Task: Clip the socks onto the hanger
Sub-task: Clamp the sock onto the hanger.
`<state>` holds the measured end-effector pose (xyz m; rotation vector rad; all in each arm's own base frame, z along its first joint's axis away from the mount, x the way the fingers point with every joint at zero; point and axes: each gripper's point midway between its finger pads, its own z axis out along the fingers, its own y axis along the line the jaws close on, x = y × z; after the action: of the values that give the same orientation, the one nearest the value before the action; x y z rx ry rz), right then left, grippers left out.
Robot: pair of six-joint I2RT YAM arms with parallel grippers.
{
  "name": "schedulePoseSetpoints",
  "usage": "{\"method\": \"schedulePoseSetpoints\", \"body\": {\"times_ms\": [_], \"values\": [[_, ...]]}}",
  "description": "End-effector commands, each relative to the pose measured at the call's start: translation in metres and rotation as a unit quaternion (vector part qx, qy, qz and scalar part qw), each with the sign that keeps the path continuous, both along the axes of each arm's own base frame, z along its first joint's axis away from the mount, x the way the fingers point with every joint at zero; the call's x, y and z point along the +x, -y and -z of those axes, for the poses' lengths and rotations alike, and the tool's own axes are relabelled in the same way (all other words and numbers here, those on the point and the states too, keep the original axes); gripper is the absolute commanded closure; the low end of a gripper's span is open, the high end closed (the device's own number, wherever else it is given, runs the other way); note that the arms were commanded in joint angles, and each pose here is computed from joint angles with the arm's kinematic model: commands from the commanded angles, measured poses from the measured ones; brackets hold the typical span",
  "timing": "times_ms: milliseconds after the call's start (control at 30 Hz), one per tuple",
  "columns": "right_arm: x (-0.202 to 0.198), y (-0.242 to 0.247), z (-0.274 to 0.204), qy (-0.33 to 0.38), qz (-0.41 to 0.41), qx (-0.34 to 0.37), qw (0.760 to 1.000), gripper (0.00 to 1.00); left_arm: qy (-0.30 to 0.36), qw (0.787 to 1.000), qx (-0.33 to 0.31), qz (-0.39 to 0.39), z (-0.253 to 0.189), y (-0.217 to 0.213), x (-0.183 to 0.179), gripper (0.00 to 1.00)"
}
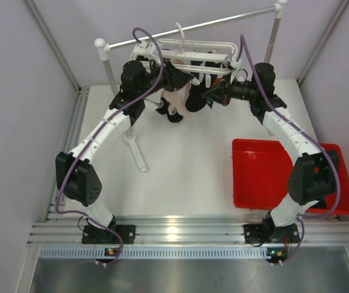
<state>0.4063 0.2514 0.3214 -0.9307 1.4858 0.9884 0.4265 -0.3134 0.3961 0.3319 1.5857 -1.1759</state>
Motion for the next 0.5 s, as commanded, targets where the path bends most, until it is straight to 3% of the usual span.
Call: {"method": "schedulePoseSetpoints", "body": {"times_ms": [0,467], "values": [[-0.0125,-0.0025,-0.0453,0.074,-0.020,0.024,0.997,1.00,-0.005,1.000,0.012,0.019,0.0056,0.0066,-0.0041,1.00],[-0.0144,-0.0068,-0.0536,0.069,-0.032,0.046,0.996,1.00,-0.011,1.000,0.017,0.022,0.0100,0.0080,-0.0041,1.00]]}}
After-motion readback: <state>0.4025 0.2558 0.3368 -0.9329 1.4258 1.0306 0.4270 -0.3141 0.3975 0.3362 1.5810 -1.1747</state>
